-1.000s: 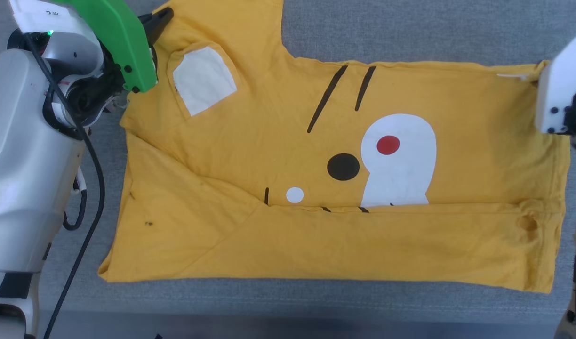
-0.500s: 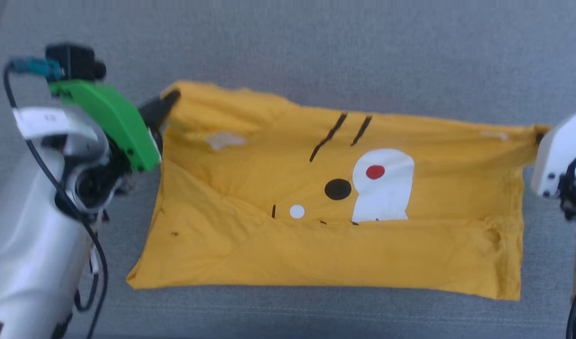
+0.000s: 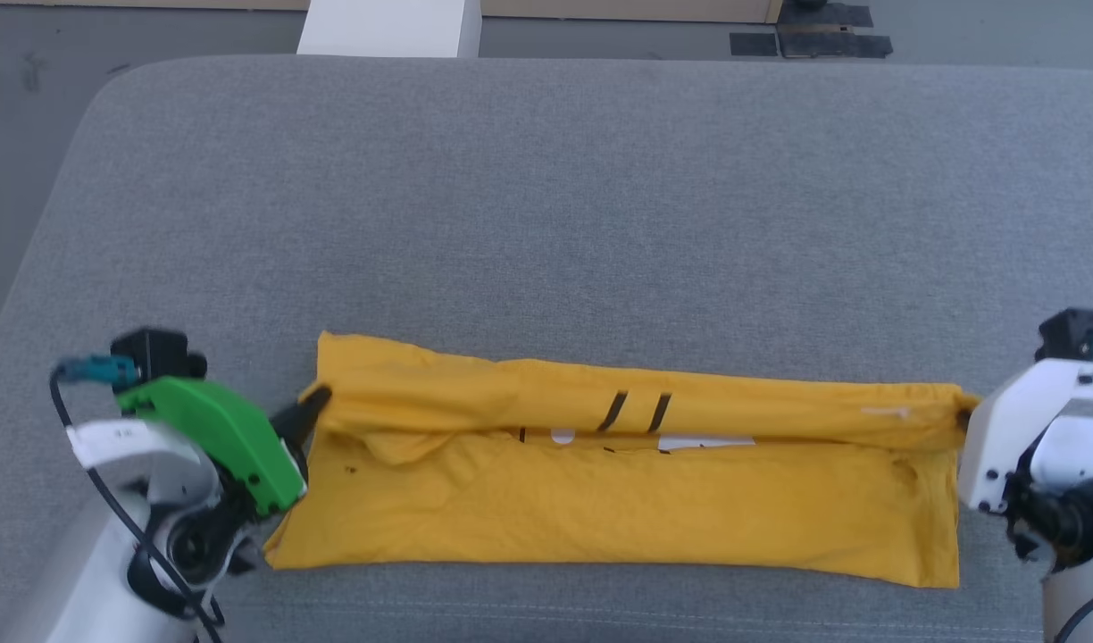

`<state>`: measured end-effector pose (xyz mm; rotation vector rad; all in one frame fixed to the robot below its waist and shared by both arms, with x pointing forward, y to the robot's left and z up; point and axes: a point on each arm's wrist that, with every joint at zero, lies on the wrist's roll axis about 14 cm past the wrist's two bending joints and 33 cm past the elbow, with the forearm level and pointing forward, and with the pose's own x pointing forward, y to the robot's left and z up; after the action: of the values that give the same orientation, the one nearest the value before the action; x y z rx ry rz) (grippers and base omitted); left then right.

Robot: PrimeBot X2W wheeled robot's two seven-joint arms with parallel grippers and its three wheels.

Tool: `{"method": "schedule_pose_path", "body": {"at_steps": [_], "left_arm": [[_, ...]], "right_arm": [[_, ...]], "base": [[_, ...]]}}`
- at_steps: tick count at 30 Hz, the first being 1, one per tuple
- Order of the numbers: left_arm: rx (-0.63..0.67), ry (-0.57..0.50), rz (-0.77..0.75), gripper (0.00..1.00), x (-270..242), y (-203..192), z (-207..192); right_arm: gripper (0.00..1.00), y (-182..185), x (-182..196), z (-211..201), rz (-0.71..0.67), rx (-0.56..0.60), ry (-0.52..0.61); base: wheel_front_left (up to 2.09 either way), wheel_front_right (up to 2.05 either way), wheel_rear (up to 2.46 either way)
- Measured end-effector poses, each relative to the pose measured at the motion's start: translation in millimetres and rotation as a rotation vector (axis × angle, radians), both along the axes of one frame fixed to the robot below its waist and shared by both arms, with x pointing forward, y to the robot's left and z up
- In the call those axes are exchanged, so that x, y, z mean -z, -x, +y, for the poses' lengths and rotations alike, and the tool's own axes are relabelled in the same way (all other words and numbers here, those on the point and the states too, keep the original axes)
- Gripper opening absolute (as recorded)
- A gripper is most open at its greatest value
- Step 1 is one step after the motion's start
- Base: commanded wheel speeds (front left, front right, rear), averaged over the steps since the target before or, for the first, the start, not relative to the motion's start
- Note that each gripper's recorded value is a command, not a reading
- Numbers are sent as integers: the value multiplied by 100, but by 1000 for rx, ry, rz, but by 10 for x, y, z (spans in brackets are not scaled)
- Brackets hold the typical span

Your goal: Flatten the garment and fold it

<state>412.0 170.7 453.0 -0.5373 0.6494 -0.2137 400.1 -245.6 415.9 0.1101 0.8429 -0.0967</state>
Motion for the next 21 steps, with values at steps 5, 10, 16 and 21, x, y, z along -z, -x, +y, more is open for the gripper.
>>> {"method": "schedule_pose_path", "body": {"at_steps": [5, 10, 16, 21], "left_arm": [[-55, -2, 119, 0, 386, 194, 86], [-78, -12, 193, 0, 625, 299, 110], [-75, -63, 236, 100, 692, 396, 178], [-97, -144, 197, 100, 495, 383, 406]], "right_arm": [[0, 177, 257, 84, 68, 4, -32], [0, 310, 419, 129, 108, 11, -48], [100, 319, 326, 119, 59, 21, -57], [100, 403, 87, -27, 8, 29, -66]], "base": [[0, 0, 0], [0, 0, 0], [0, 0, 0], [0, 0, 0]]}}
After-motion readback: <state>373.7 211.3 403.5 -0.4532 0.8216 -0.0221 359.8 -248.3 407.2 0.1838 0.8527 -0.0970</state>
